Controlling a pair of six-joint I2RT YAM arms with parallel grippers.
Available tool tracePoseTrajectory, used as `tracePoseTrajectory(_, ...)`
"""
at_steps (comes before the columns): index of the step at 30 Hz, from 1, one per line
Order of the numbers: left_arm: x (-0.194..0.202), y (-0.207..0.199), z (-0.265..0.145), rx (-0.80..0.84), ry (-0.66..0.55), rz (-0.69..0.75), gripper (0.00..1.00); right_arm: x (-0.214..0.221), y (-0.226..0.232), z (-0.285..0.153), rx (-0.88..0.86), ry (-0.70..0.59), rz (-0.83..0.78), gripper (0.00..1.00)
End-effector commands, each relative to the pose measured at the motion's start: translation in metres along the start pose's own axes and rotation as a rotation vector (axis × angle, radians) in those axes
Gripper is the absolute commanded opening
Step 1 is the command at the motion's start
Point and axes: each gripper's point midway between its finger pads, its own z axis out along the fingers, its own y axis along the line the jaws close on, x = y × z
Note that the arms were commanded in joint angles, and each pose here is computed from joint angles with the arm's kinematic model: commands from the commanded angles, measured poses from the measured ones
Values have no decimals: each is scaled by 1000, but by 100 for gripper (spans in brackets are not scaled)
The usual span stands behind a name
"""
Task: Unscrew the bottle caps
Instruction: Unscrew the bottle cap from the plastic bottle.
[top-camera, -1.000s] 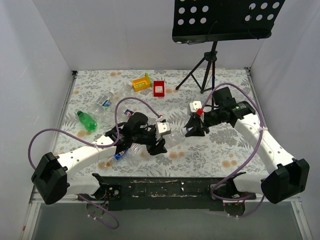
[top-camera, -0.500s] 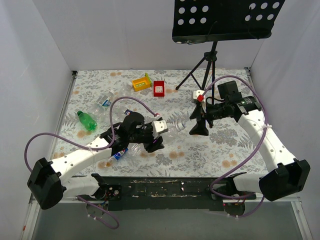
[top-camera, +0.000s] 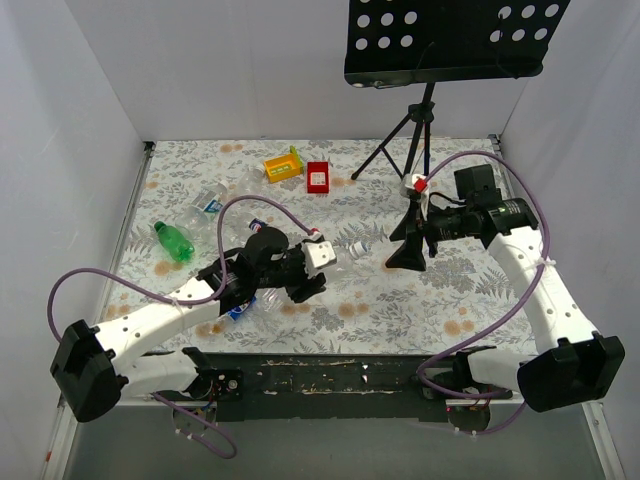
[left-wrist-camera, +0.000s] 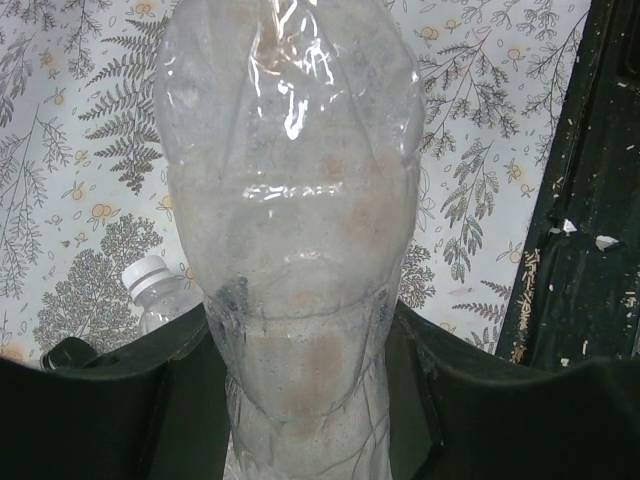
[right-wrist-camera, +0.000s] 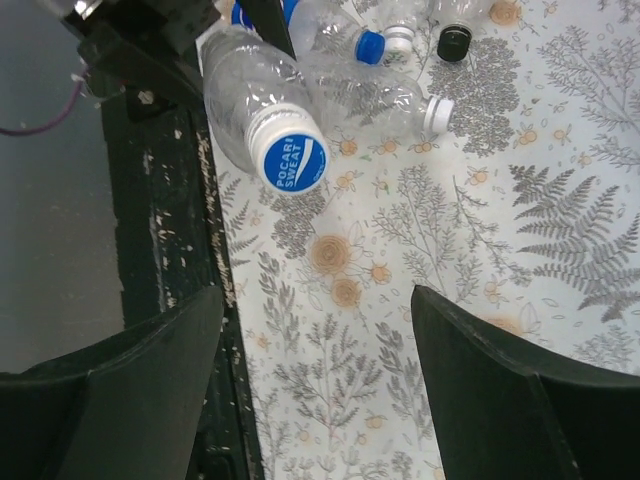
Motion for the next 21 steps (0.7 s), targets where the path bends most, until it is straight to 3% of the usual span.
tracePoseTrajectory(1,-19,7,-1,-58,-19,69,3,-16,6,-2,-53,-105,157,83)
tracePoseTrajectory(7,-21,1,9,-70,-4,95,3,-23,-10,-9,-51,-191,366,80)
tracePoseTrajectory(21,-25,-2,23,-73,0,109,3,-9,-11,-3,-53,-204,455,80)
